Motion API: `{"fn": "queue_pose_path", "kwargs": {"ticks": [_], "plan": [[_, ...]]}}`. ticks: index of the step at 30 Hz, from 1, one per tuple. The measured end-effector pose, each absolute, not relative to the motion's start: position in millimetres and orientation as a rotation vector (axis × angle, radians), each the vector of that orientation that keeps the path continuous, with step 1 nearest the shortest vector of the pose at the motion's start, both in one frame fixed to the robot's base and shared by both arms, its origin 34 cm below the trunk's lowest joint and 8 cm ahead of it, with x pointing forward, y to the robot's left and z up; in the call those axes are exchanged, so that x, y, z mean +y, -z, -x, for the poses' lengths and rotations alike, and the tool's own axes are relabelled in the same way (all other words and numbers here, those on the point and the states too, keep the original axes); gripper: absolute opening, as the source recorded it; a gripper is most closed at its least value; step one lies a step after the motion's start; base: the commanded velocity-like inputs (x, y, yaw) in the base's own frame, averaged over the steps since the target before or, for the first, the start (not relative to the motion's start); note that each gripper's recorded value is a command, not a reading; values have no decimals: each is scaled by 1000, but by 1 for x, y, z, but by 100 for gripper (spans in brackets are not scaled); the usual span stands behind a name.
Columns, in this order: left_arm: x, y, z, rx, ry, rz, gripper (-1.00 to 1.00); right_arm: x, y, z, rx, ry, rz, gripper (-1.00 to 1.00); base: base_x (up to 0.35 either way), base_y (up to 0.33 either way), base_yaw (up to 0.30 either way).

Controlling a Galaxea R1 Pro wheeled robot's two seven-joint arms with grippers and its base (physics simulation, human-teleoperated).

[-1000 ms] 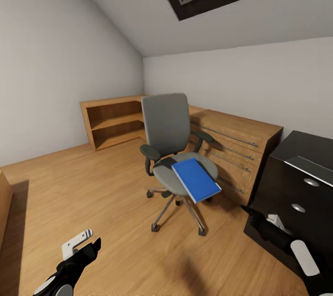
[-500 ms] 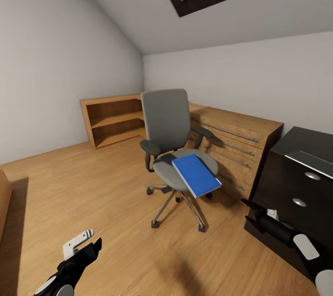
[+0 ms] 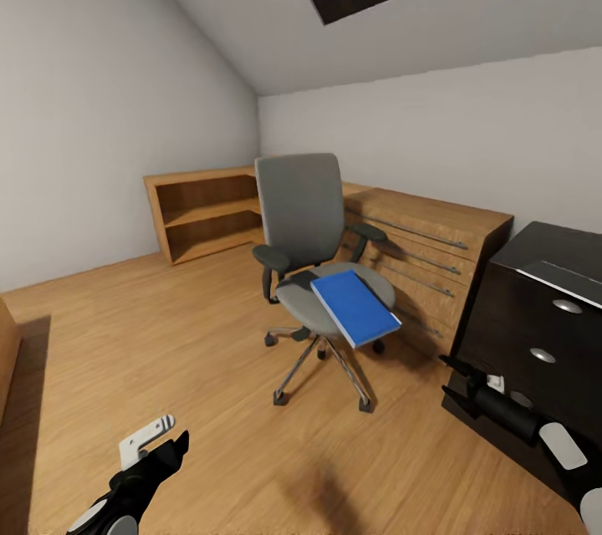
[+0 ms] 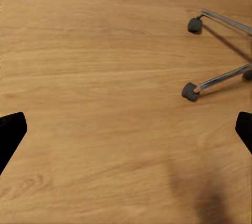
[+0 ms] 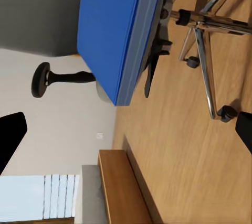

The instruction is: In the bedroom, organize the workspace by keeping the computer under the desk, ensuring the monitor is on the desk, placing the keyboard on the desk next to the monitor, placing the mouse on the desk next to the keyboard, moving the folder from the swivel chair onto the desk next to the mouse, stacking the notebook on top of the folder with the pen on top of the notebook, and positioning the swivel chair next to the desk.

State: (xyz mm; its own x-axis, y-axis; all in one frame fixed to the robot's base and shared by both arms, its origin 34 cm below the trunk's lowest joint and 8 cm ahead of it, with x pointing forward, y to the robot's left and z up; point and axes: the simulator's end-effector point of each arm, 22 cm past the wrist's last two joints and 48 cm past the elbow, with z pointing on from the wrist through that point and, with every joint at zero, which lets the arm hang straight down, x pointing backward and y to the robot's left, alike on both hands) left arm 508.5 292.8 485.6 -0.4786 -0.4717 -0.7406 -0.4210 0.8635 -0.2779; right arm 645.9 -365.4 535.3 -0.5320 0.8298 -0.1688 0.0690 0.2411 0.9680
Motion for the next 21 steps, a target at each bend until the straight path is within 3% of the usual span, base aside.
{"fn": "queue_pose_path", "kwargs": {"ticks": [21], "plan": [[294, -443, -500, 2178, 55, 655, 100, -365, -487, -641, 1821, -1342, -866, 100, 0, 0, 0]]}}
